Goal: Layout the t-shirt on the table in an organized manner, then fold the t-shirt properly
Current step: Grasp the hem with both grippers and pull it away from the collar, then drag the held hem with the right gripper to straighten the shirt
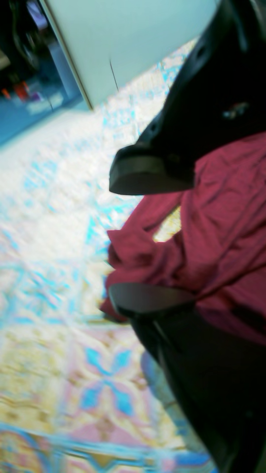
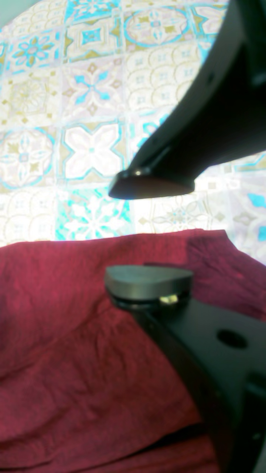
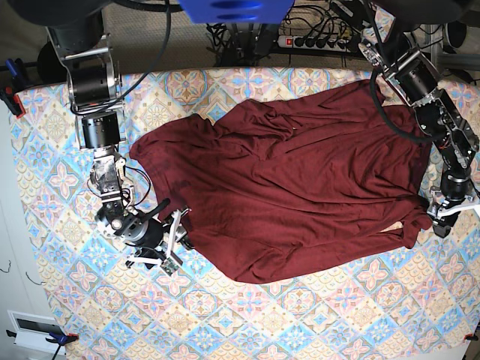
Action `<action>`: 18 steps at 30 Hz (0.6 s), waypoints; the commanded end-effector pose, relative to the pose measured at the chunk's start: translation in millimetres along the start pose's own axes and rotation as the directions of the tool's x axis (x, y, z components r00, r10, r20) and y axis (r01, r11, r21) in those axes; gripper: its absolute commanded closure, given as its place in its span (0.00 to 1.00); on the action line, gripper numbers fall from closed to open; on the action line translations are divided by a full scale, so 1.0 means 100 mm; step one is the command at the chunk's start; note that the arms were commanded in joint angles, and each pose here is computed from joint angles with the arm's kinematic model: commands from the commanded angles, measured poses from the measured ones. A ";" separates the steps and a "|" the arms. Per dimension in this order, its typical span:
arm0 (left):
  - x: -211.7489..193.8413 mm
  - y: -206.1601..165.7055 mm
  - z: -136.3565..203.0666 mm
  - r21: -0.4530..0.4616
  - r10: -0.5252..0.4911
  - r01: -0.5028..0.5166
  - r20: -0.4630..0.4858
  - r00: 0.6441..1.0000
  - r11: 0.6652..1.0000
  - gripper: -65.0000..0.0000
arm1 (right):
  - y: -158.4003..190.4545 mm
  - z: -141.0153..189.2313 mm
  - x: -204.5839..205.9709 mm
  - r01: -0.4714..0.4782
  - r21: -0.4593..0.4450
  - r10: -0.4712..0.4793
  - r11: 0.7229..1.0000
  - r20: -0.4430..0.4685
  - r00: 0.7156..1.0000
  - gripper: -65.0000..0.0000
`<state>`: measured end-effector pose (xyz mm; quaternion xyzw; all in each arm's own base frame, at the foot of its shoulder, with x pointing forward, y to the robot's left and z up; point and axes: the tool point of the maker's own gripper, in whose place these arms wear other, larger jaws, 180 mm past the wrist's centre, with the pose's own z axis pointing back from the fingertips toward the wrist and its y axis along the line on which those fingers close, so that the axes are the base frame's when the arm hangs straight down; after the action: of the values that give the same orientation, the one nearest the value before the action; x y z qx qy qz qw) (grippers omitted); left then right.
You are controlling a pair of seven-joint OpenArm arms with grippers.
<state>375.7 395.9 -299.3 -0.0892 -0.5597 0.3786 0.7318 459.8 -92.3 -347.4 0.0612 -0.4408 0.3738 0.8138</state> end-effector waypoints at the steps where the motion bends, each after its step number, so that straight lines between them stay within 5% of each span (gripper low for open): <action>1: 0.28 -0.14 0.02 -0.037 -0.019 0.022 0.072 0.997 0.999 0.42 | -0.07 0.03 0.28 -0.031 -0.011 0.032 0.999 0.068 0.997 0.57; 18: 0.35 -0.29 0.60 -0.063 -0.178 0.189 0.153 0.972 0.980 0.42 | 0.10 -0.04 0.25 -0.075 0.028 0.074 0.997 0.044 0.996 0.57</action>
<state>335.2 377.8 -256.9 -0.0405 -0.6066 0.3055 0.7328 448.5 -69.9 -358.0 0.0685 -0.4236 0.4138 0.8029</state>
